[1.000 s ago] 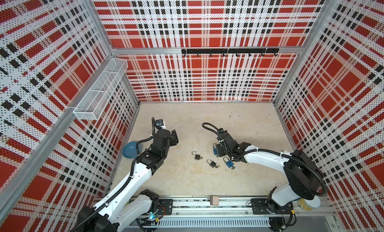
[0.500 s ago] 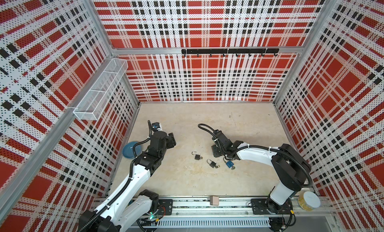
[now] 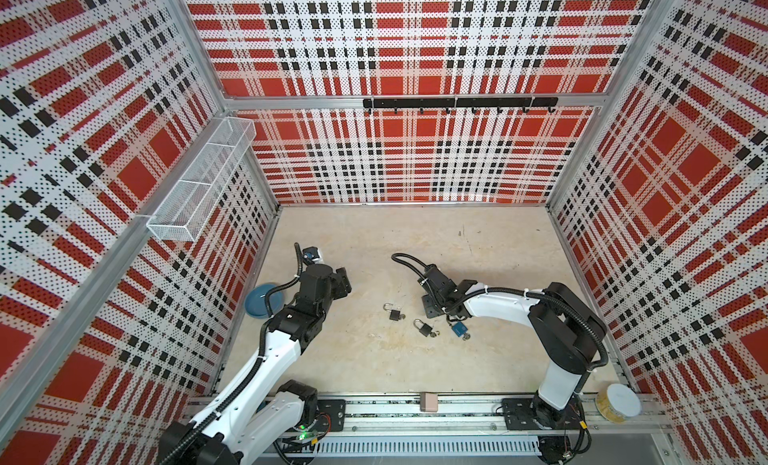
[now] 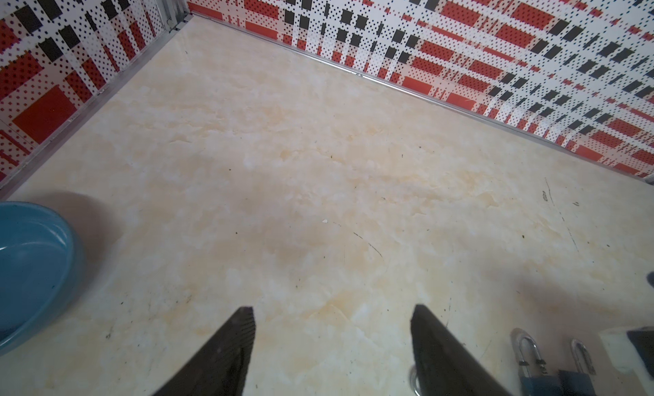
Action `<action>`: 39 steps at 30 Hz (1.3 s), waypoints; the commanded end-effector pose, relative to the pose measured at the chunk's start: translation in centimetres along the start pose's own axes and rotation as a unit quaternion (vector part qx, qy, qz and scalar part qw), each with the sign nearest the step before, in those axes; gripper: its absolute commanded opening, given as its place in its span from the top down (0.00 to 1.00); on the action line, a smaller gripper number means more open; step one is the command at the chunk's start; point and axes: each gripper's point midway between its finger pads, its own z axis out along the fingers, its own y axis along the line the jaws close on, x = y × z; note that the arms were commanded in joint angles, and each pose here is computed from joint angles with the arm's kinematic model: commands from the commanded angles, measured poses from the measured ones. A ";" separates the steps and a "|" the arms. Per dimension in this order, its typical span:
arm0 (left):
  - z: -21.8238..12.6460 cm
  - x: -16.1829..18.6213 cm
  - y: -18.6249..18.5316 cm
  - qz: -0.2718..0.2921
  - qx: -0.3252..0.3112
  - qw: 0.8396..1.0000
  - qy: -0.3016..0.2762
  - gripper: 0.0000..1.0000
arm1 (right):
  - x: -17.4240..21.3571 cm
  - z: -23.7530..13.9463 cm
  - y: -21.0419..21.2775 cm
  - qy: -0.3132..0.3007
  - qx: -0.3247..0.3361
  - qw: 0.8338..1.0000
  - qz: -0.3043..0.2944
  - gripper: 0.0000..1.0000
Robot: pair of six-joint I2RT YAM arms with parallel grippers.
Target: Lock with the key
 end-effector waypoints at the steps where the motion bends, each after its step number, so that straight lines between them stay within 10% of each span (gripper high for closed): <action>1: -0.2 -0.3 0.1 -0.016 0.003 1.000 -0.009 0.28 | -0.3 0.4 0.2 0.005 0.012 1.000 0.006 0.47; 22: -0.5 -0.4 0.0 -0.011 0.009 1.000 -0.008 0.29 | -0.8 -0.1 -0.1 0.000 0.023 1.000 -0.001 0.67; 39: -2.7 3.5 -9.4 0.038 0.187 0.978 0.087 0.37 | -5.7 -9.0 3.3 -0.117 -0.114 0.981 -0.104 0.75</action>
